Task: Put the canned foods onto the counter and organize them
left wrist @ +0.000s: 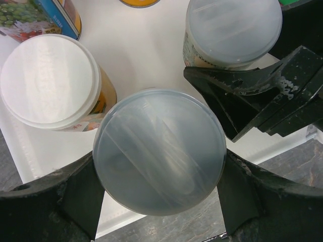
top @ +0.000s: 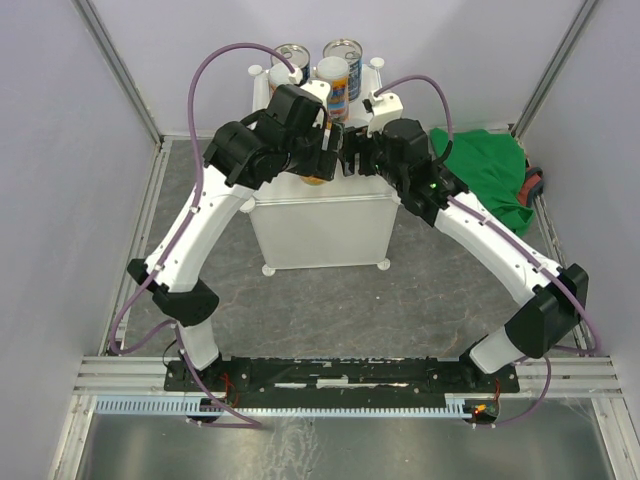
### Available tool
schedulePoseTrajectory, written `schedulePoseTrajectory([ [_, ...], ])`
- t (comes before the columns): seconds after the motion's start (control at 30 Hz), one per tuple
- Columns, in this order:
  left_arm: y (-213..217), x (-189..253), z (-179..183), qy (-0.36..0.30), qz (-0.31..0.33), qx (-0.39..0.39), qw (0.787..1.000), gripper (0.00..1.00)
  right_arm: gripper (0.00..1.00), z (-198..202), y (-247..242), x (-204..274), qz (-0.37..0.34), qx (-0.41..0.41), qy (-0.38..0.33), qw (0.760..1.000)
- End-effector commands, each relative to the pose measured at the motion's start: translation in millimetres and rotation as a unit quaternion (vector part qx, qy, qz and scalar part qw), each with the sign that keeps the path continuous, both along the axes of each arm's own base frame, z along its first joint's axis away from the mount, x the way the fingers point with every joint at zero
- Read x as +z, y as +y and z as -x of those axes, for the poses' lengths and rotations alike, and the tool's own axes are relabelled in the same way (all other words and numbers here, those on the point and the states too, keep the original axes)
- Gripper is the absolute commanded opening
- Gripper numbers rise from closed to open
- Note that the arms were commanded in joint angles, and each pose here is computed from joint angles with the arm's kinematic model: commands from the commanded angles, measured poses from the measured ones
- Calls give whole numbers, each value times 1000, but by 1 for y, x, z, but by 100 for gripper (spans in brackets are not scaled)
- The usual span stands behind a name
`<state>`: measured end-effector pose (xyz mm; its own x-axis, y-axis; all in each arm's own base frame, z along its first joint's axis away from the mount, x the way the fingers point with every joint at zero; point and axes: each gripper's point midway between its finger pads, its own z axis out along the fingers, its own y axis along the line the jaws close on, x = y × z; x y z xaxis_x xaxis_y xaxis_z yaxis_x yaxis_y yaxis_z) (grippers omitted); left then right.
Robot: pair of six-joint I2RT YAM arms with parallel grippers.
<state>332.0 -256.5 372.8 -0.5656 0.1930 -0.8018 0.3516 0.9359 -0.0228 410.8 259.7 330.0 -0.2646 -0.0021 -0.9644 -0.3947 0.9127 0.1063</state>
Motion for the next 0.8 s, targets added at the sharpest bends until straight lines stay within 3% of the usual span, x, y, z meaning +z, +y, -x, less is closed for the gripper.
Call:
schedulePoseTrajectory([
  [0.0,-13,23,-8,-27,55,1,998,59,78,-8,4,31,-33,2,-33,999],
  [0.2,-15,22,-8,-26,58,-2,998,68,78,-10,7,32,-37,4,-33,999],
  [0.3,-15,23,-9,-27,58,-1,998,82,78,-11,7,33,-37,4,-34,999],
  [0.53,-14,26,-9,-31,61,2,998,83,78,-12,8,33,-39,5,-33,999],
  [0.63,-13,29,-8,-36,64,4,997,90,78,-13,10,33,-39,5,-33,999],
  [0.77,-12,31,-7,-37,67,4,997,92,80,-15,12,34,-39,7,-32,999],
])
